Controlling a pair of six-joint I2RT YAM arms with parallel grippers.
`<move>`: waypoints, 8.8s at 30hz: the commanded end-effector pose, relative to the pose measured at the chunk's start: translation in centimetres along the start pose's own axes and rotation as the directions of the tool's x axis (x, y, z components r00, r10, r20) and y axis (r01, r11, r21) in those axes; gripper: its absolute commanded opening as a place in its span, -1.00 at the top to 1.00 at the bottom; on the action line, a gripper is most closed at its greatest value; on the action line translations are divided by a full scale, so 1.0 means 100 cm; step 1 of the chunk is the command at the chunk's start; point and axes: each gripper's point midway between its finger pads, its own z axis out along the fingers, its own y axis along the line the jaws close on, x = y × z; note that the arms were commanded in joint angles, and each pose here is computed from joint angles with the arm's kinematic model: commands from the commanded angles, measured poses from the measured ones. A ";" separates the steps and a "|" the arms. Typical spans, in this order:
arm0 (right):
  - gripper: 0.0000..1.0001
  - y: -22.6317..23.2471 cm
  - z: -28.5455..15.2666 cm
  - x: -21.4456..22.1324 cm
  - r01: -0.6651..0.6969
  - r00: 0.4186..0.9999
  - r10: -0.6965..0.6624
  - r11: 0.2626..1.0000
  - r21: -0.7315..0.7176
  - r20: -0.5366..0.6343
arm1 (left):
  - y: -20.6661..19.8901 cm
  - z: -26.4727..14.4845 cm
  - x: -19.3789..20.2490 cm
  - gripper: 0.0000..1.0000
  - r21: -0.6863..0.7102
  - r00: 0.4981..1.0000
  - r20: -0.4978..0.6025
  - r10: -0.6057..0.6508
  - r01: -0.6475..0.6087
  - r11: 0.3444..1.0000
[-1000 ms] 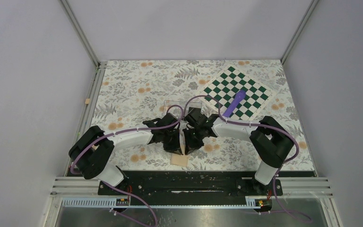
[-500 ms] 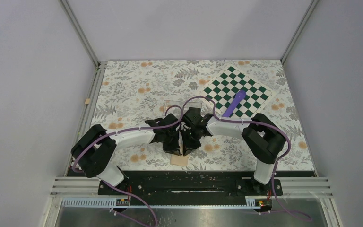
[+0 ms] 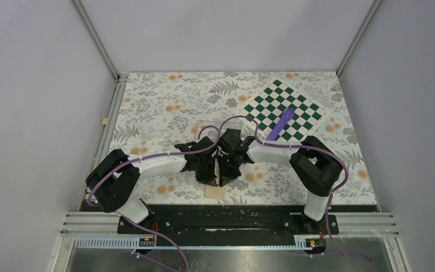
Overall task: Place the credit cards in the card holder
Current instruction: Close the card holder at the center of the board.
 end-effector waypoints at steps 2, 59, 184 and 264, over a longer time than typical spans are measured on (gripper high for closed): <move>1.00 -0.035 0.031 0.029 0.044 0.998 -0.039 0.993 0.114 -0.048 | -0.018 0.022 0.011 1.00 0.097 0.999 -0.002 0.036 -0.036 0.995; 1.00 0.031 -0.057 -0.021 0.162 0.963 -0.125 0.977 -0.140 0.239 | -0.047 -0.013 -0.005 1.00 0.318 0.995 0.091 0.027 -0.054 0.946; 1.00 -0.001 -0.032 -0.012 0.099 0.989 -0.094 0.994 -0.043 0.118 | -0.041 -0.018 -0.017 1.00 0.305 0.987 0.148 0.063 -0.106 0.947; 1.00 -0.010 -0.041 0.000 0.147 0.973 -0.151 0.989 0.036 0.177 | -0.058 -0.017 -0.015 1.00 0.297 0.985 0.155 0.068 -0.113 0.948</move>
